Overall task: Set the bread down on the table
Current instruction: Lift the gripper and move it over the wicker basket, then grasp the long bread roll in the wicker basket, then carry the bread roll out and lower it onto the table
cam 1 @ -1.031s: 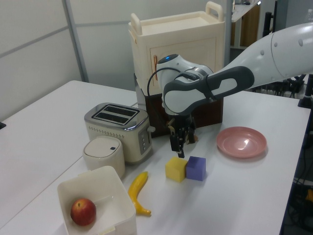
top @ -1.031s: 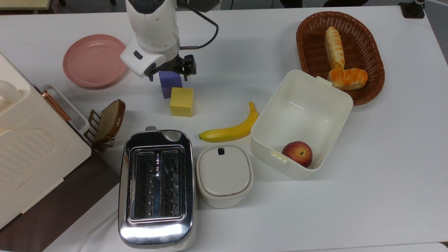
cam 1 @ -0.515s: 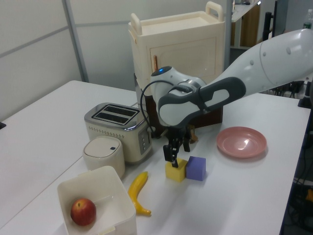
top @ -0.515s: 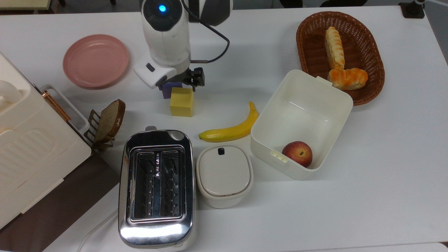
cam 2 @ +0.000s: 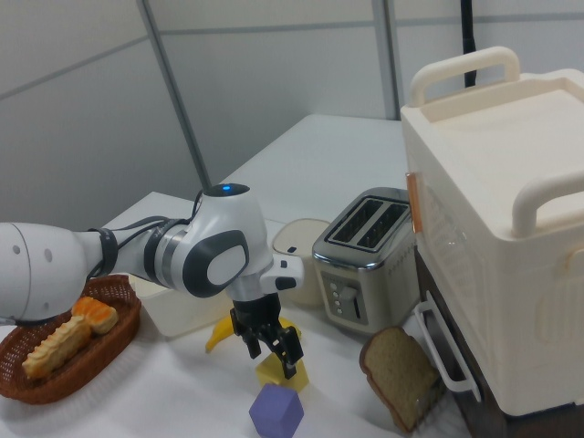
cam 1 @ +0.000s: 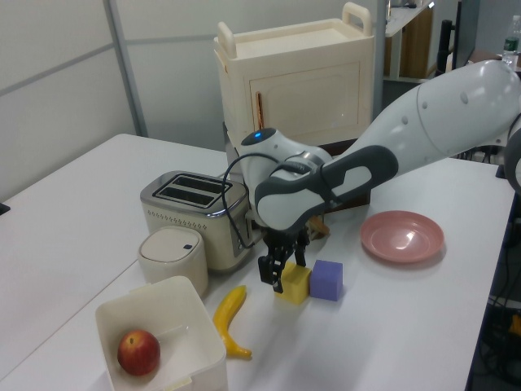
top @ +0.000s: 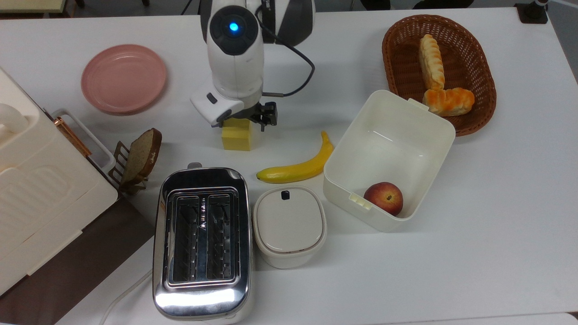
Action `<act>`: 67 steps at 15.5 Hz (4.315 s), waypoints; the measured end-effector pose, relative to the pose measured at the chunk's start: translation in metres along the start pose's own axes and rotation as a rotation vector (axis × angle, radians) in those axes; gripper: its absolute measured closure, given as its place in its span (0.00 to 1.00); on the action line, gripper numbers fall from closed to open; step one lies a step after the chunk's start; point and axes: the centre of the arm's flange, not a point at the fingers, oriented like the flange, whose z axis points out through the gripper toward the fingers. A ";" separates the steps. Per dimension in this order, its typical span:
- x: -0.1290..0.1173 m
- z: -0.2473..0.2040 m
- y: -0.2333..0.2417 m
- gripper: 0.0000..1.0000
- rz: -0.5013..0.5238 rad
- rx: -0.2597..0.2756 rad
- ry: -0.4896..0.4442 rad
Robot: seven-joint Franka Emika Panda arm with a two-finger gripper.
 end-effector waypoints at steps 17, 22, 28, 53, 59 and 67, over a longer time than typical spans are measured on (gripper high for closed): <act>-0.007 -0.052 -0.002 0.00 -0.009 -0.009 -0.038; -0.031 -0.097 -0.112 0.00 -0.032 -0.024 -0.015; -0.097 -0.091 -0.272 0.00 -0.093 -0.019 -0.027; -0.177 -0.079 -0.424 0.81 -0.039 -0.028 0.033; -0.127 -0.158 -0.280 0.90 -0.024 -0.009 -0.058; -0.055 -0.090 -0.126 0.91 -0.004 0.033 -0.181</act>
